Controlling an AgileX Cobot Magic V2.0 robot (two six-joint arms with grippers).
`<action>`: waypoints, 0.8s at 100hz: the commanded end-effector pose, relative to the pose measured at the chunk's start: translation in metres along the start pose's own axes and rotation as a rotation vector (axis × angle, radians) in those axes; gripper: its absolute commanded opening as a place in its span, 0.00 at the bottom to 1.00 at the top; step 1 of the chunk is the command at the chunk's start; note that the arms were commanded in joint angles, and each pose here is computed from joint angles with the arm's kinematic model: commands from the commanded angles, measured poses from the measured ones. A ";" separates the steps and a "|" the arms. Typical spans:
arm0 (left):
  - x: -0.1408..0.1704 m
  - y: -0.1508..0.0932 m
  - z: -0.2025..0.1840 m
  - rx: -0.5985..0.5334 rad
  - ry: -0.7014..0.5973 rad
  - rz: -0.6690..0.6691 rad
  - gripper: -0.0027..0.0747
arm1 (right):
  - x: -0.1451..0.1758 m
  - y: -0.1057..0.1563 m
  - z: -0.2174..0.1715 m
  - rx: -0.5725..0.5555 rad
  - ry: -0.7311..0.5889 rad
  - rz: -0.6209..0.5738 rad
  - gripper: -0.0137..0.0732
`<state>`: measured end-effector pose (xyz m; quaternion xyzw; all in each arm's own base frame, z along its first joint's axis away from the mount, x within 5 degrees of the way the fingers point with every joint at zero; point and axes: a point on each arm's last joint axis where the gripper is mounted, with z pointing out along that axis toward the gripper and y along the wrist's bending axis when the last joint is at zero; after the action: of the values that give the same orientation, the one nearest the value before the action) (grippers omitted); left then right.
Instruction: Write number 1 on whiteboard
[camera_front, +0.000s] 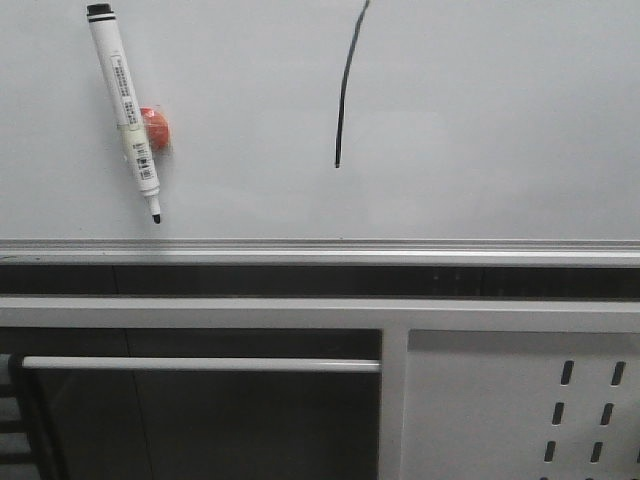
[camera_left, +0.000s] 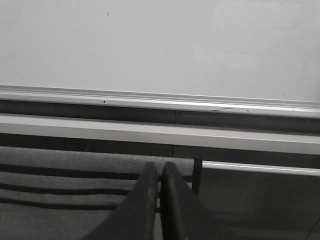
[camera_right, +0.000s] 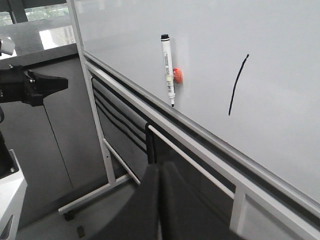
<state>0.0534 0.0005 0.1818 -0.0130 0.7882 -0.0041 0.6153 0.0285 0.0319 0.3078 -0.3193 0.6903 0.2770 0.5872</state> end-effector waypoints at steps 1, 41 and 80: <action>0.001 0.000 0.000 0.002 -0.060 -0.012 0.01 | -0.011 0.000 -0.001 0.006 -0.067 -0.015 0.07; 0.001 0.000 0.000 0.002 -0.060 -0.012 0.01 | -0.005 -0.020 -0.006 0.487 -0.088 0.075 0.07; 0.001 0.000 0.000 0.002 -0.060 -0.012 0.01 | 0.070 -0.041 -0.001 0.933 -0.219 0.167 0.07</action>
<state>0.0534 0.0005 0.1818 -0.0130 0.7882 -0.0041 0.6153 0.0522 -0.0015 0.2385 0.0542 0.7367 0.0231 0.6736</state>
